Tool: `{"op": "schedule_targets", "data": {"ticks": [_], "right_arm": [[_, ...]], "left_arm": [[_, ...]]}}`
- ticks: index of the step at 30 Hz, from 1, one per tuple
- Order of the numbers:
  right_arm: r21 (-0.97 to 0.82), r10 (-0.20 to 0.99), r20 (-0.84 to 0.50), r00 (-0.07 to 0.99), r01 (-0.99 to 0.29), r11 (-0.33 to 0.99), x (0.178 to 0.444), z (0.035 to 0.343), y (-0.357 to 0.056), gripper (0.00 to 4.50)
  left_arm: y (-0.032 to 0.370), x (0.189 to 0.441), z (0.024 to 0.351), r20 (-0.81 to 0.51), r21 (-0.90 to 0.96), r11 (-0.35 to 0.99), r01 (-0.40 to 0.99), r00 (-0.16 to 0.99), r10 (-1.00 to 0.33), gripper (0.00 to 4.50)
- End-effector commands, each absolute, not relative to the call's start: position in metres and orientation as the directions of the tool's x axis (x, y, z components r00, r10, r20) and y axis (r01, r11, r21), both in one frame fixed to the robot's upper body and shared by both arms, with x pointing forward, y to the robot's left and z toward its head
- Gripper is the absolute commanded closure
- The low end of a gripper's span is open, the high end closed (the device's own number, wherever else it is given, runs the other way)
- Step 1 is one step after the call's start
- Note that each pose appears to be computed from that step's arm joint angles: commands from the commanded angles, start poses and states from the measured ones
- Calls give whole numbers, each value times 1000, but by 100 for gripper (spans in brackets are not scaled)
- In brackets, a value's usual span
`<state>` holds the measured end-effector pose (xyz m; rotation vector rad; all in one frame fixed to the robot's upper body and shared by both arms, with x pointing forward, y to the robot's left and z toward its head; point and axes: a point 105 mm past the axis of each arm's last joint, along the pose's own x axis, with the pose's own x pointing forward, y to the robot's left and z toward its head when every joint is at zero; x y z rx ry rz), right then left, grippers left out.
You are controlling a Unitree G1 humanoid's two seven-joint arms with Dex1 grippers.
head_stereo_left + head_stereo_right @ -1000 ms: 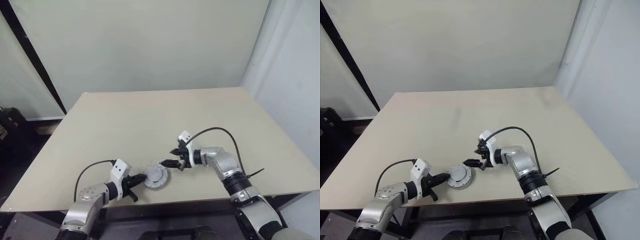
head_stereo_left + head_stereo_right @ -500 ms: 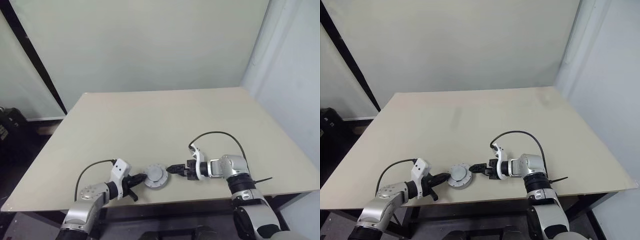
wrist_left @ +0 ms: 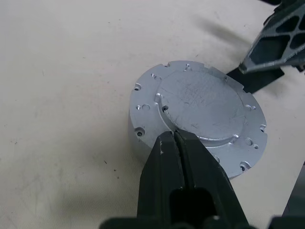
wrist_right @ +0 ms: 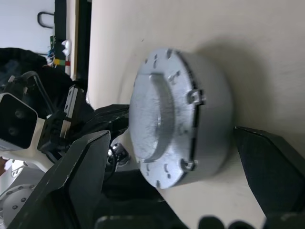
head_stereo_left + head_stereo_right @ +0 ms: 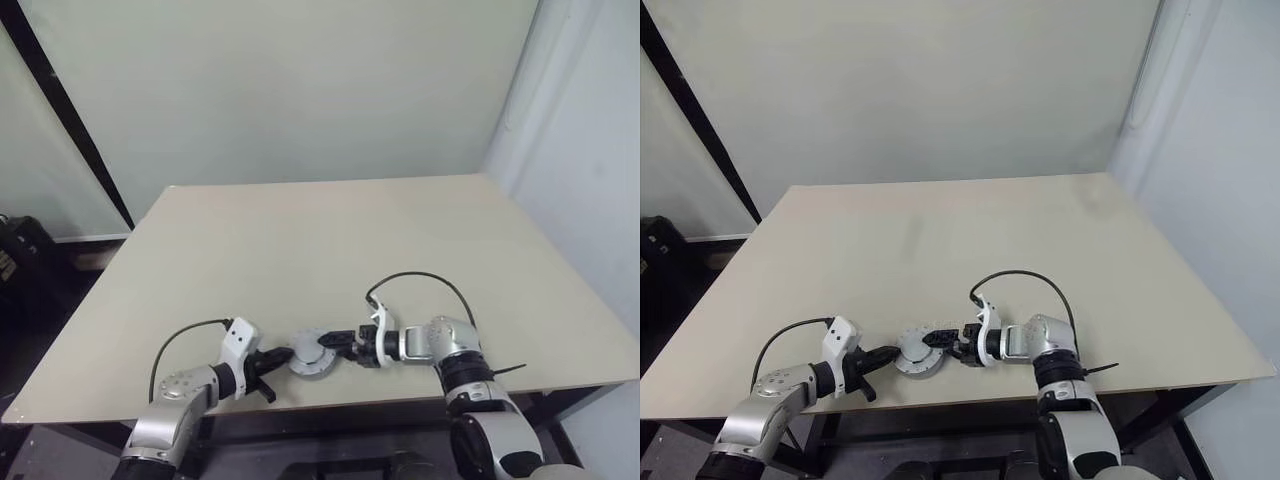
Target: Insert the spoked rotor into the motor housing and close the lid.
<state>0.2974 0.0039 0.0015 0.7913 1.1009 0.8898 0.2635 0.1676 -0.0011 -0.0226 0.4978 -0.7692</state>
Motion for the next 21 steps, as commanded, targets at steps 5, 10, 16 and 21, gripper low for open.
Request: {"op": "schedule_targets", "data": {"ticks": [5, 10, 16, 21], "right_arm": [[918, 920, -336, 199, -148, 367, 294, 6, 16, 63], [925, 922, -335, 196, -118, 361, 290, 2, 14, 234], [928, 922, -336, 192, -104, 359, 287, 0, 15, 327], [931, 924, -328, 198, -102, 352, 288, 1, 14, 328]], "left_arm": [[160, 261, -6, -436, -208, 709, 673, 585, -684, 450], [159, 261, -5, -430, -208, 708, 675, 587, -686, 450], [158, 263, -2, -408, -212, 707, 674, 596, -691, 450], [165, 271, 5, -387, -258, 739, 622, 634, -669, 413]]}}
